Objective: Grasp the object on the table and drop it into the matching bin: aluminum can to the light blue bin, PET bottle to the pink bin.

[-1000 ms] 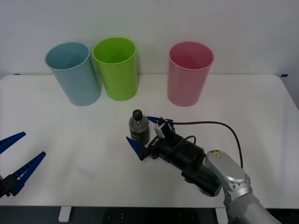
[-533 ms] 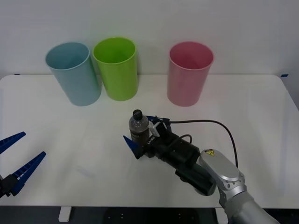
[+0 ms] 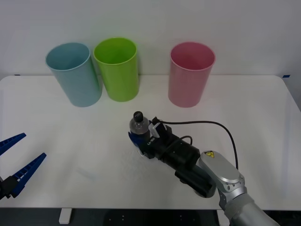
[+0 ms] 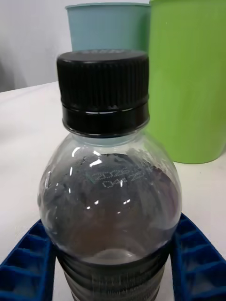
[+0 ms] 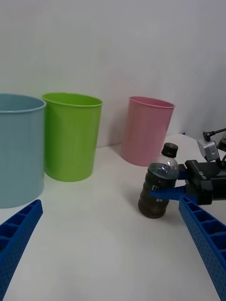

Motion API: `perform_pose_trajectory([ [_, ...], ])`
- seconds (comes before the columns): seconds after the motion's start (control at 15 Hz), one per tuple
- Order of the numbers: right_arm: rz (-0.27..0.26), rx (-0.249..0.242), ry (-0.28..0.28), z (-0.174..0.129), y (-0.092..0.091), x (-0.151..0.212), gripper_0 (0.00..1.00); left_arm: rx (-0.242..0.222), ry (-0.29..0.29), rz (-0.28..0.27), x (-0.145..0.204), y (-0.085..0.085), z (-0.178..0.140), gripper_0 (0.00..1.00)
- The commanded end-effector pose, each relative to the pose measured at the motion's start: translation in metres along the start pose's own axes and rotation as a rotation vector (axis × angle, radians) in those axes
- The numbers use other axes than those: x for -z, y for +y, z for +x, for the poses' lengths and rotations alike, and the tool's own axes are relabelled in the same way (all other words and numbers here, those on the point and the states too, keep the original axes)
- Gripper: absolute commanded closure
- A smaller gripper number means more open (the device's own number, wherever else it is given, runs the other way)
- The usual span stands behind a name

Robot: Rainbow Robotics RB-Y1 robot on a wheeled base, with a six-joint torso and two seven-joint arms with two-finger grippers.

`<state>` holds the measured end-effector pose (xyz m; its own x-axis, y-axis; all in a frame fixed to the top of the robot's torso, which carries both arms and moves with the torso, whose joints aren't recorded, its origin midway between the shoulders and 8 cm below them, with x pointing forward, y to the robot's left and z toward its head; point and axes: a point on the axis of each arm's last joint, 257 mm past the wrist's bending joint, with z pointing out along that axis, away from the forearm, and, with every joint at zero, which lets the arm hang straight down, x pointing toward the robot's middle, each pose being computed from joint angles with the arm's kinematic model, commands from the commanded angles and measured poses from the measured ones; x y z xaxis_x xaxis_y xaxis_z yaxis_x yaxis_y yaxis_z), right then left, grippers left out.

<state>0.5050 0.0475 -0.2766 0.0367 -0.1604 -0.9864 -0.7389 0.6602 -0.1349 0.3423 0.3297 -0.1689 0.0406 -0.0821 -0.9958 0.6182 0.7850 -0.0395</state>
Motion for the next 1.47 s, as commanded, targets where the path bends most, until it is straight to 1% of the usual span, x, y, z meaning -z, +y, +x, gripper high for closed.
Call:
perform_pose_trajectory([
  [0.07, 0.0, -0.007, 0.0, 0.0, 0.0, 0.0, 1.0, 0.0, 0.0, 0.0, 0.0, 0.0, 0.0, 0.0],
  [0.33, 0.002, -0.015, 0.0, 0.0, 0.0, 0.0, 1.0, 0.0, 0.0, 0.0, 0.0, 0.0, 0.0, 0.0],
  [0.53, -0.01, -0.023, -0.002, 0.0, 0.001, 0.001, 1.0, 0.0, 0.0, 0.0, 0.0, 0.0, 0.0, 0.0],
  [0.67, -0.016, -0.031, -0.006, 0.0, -0.003, 0.005, 1.0, 0.0, 0.0, 0.0, 0.0, 0.0, 0.0, 0.0],
  [0.87, -0.004, -0.041, -0.031, -0.011, -0.016, 0.009, 1.0, 0.0, 0.0, 0.0, 0.0, 0.0, 0.0, 0.0],
  [0.93, 0.003, -0.037, -0.041, -0.018, -0.023, 0.011, 1.0, 0.0, 0.0, 0.0, 0.0, 0.0, 0.0, 0.0],
  [1.27, 0.038, -0.051, -0.103, -0.049, -0.047, 0.024, 1.0, 0.0, 0.0, 0.0, 0.0, 0.0, 0.0, 0.0],
  [1.33, 0.044, -0.081, -0.122, -0.058, -0.052, 0.029, 1.0, 0.0, 0.0, 0.0, 0.0, 0.0, 0.0, 0.0],
  [1.47, 0.046, -0.112, -0.157, -0.077, -0.057, 0.038, 1.0, 0.0, 0.0, 0.0, 0.0, 0.0, 0.0, 0.0],
])
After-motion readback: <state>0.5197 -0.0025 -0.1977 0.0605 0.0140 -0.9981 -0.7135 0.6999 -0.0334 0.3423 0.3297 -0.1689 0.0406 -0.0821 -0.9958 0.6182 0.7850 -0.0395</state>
